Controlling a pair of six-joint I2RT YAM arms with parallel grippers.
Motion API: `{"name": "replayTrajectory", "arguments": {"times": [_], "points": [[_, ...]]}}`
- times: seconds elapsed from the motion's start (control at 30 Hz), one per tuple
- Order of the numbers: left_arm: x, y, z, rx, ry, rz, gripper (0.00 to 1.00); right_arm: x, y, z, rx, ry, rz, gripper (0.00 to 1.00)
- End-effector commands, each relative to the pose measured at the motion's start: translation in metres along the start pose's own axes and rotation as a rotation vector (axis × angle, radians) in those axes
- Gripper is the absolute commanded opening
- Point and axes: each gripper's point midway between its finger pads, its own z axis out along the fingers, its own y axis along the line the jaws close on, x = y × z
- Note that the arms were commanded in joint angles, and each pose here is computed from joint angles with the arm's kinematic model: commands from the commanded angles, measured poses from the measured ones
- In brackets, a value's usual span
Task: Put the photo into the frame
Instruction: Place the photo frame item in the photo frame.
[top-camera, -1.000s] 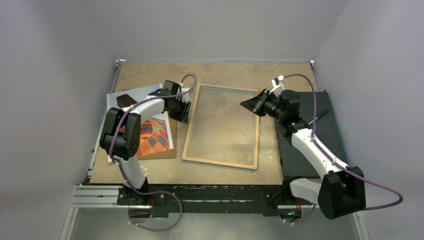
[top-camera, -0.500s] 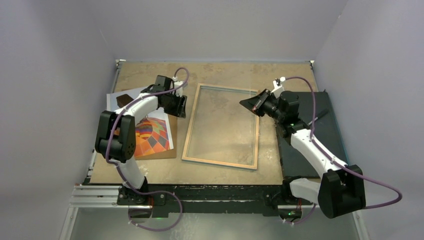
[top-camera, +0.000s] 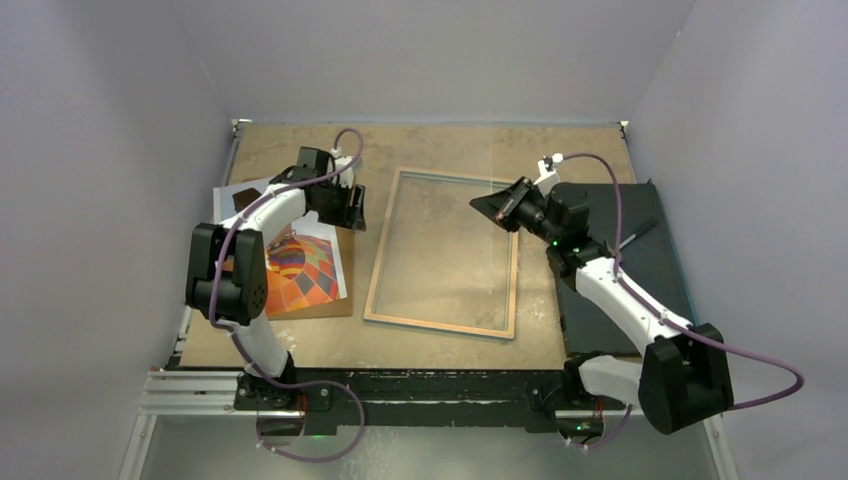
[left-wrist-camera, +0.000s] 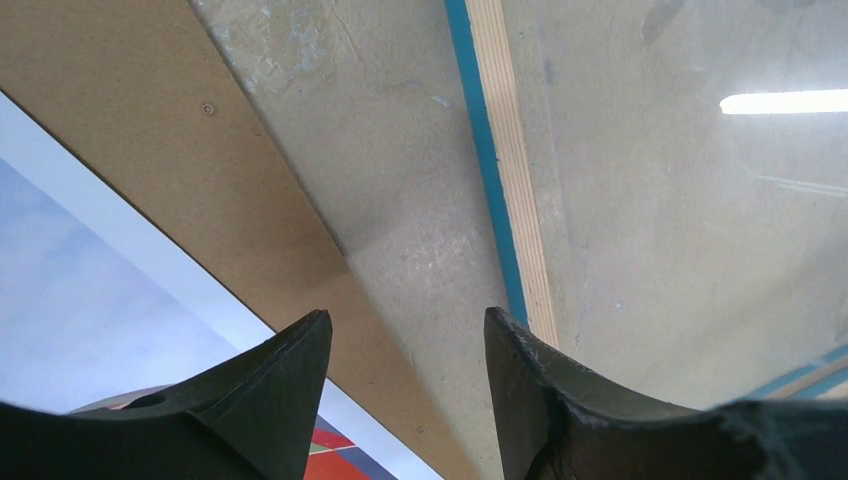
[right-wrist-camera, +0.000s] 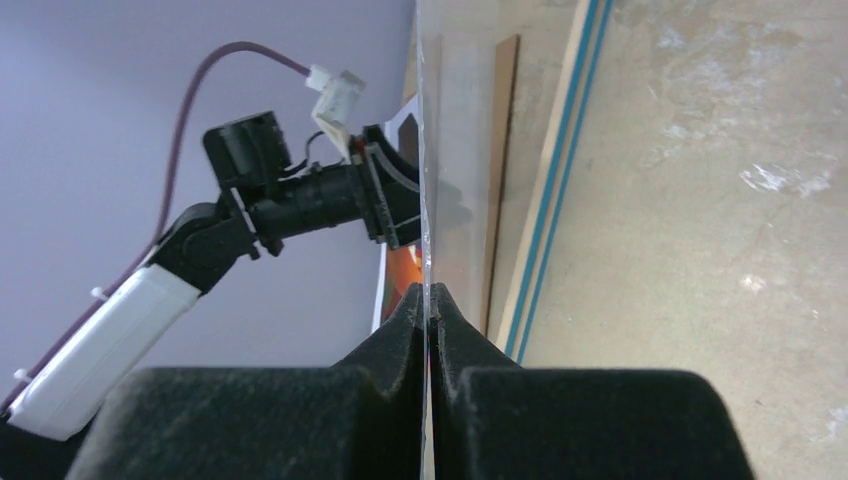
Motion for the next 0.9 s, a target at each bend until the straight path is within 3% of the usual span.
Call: {"name": "replayTrajectory", "arguments": {"times": [0.0,0.23,0.87], "points": [[-0.017,-0.007,-0.016,0.019,-0.064,0.019,0.55,0.002,-0.029,0.006,0.044,-0.053,0.020,0.00],[-0.006,0.003,-0.009,-0.008,-0.039,0.057,0.52,0.026,-0.075,0.007,0.136,-0.008,0.049,0.00],[0.042,-0.015,0.025,0.071,0.068,0.073,0.31,0.031,-0.097,0.002,0.190,-0.015,0.052,0.00]]}}
